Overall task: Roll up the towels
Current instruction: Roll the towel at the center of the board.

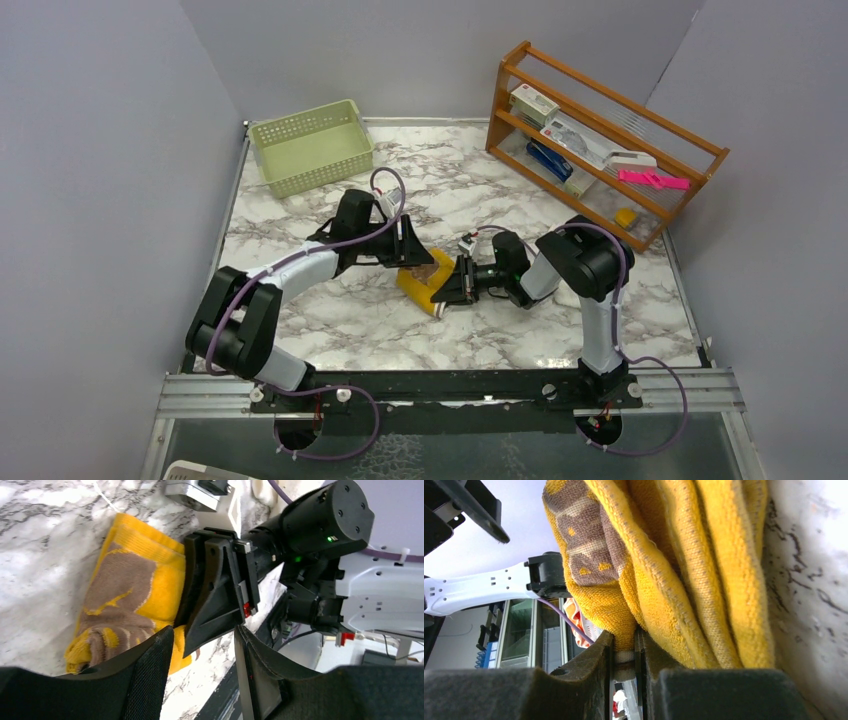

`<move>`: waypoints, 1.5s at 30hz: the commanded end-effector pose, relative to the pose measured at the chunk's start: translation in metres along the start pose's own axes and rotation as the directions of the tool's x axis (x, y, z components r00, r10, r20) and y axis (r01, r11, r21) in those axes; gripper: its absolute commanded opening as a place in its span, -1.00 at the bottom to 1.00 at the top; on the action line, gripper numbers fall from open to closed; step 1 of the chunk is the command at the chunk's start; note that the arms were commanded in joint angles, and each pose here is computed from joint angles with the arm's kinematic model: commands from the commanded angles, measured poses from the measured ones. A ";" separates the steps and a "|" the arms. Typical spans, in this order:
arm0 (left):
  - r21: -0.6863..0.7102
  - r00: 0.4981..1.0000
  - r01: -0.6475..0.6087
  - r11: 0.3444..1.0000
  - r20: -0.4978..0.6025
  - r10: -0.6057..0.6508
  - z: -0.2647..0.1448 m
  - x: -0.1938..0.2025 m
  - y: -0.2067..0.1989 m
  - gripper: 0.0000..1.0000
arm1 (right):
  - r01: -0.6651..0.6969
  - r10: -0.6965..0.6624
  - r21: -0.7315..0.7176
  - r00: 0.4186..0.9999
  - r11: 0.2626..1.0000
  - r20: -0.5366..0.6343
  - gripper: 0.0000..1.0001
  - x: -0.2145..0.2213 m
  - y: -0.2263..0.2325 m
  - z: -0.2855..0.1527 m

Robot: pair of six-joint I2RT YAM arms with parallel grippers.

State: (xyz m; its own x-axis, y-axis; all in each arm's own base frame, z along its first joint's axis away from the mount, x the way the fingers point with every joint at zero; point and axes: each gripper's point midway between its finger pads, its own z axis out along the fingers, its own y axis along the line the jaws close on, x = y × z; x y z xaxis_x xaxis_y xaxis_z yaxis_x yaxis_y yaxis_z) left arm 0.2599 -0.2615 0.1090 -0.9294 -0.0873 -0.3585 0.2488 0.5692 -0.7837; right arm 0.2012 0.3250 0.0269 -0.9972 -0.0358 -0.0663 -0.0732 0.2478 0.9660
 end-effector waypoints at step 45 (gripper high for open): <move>-0.321 0.957 0.020 0.947 -0.267 -0.111 0.030 0.073 0.115 -0.44 | -0.158 0.156 0.235 0.987 0.959 0.028 -0.98 -0.008 -0.032 -0.037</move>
State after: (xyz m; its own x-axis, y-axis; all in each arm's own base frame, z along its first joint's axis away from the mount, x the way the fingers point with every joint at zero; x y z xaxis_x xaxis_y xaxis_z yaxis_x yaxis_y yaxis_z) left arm 0.2600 -0.2651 0.0262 -0.9706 0.0623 -0.2325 0.2145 0.6621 -0.7181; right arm 0.2194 0.2974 0.0275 -0.9997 0.0234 -0.0057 0.0039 0.3884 0.9215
